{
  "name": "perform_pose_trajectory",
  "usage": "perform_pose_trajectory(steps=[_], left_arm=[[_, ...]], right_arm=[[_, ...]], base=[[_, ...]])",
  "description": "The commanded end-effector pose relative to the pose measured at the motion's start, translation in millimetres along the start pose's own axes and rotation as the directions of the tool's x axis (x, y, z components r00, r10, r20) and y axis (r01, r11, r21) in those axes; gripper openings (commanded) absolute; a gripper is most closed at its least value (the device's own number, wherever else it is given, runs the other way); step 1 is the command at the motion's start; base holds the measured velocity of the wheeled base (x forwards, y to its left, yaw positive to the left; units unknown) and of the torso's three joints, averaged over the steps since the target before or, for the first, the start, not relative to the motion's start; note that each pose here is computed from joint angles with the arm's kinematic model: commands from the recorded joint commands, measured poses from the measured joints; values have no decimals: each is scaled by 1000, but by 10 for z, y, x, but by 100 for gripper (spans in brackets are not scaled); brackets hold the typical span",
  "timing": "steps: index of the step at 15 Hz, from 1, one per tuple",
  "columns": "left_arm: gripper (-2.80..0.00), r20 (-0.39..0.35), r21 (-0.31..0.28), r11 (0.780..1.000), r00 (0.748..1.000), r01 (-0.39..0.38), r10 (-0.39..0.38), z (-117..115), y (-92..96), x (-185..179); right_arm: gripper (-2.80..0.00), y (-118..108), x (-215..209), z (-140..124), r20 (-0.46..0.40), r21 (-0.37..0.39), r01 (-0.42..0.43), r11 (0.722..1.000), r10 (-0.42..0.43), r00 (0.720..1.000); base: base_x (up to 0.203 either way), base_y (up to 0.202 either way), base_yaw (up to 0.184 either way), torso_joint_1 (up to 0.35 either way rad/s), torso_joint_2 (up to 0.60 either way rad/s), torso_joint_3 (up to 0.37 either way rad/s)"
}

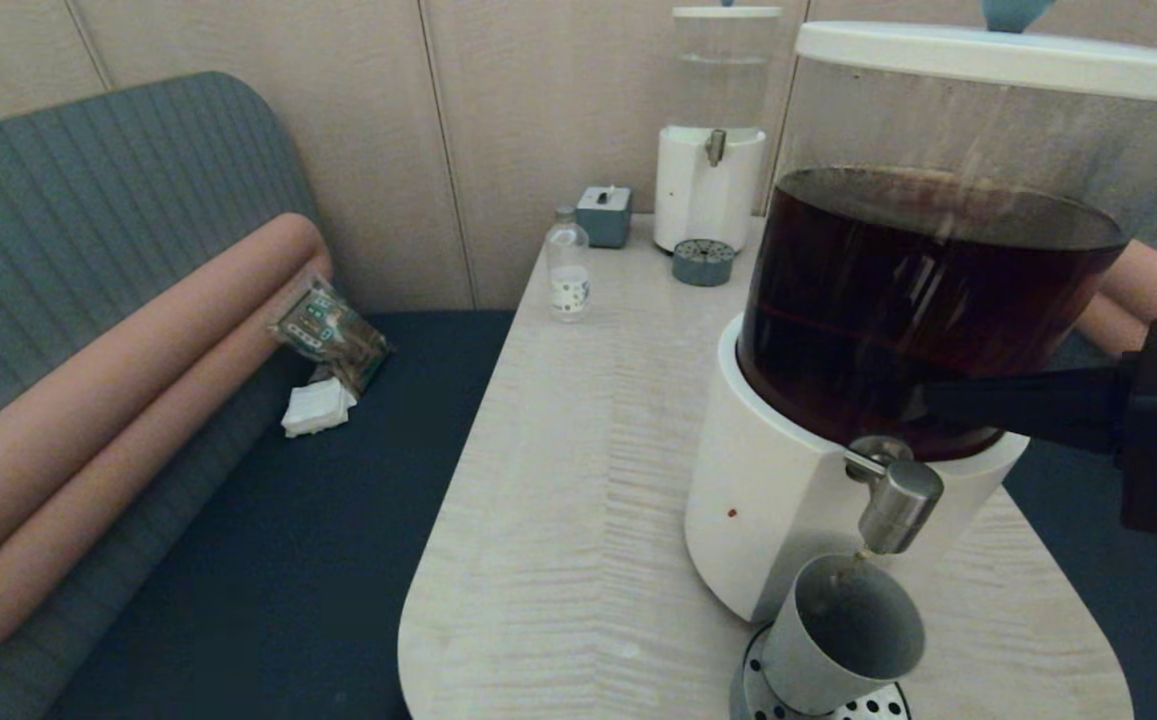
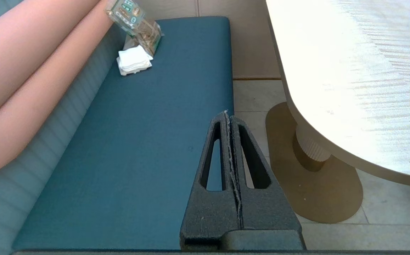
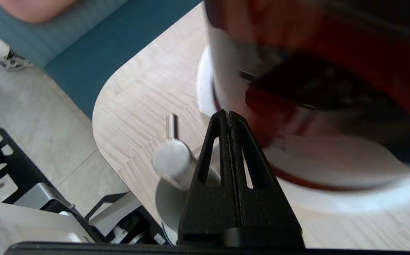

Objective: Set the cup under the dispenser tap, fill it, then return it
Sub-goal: Turn off the faucet

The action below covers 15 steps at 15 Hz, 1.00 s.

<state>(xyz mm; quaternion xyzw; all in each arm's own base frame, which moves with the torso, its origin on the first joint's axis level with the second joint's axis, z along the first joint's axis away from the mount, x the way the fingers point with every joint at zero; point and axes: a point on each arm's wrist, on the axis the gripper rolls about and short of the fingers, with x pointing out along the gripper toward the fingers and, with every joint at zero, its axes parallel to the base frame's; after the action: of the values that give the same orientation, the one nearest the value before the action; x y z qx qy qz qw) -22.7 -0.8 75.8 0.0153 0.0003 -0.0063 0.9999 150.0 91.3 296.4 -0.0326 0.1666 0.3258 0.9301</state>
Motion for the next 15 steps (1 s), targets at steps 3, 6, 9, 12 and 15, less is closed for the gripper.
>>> perform_pose_trajectory(steps=[3, 6, 9, 12, 15], left_arm=[[-280, 0, 0, 1000, 1000, 0, 0, -2, 0, 0], [-280, 1, 0, 1000, 1000, 0, 0, 2, 0, -1], [-280, 1, 0, 1000, 1000, 0, 0, 2, 0, -1], [-280, -1, 0, 1000, 1000, 0, 0, -2, 0, 0], [-280, 1, 0, 1000, 1000, 0, 0, 2, 0, -1]], right_arm=[[-280, 30, -363, -48, 76, -4, 43, 999, -43, 996], [-280, 50, -581, -124, 119, -3, 109, 994, -108, 987], [-280, 58, -725, -232, 139, 5, 176, 984, -175, 975], [-280, 53, -805, -331, 142, 15, 253, 967, -252, 957], [-280, 64, -931, -436, 162, 23, 293, 956, -293, 942]], base=[[0, 0, 0, 0, 0, 0], [0, 0, 0, 0, 0, 0], [0, 0, 0, 0, 0, 0], [0, 0, 0, 0, 0, 0], [0, 0, 0, 0, 0, 0]])
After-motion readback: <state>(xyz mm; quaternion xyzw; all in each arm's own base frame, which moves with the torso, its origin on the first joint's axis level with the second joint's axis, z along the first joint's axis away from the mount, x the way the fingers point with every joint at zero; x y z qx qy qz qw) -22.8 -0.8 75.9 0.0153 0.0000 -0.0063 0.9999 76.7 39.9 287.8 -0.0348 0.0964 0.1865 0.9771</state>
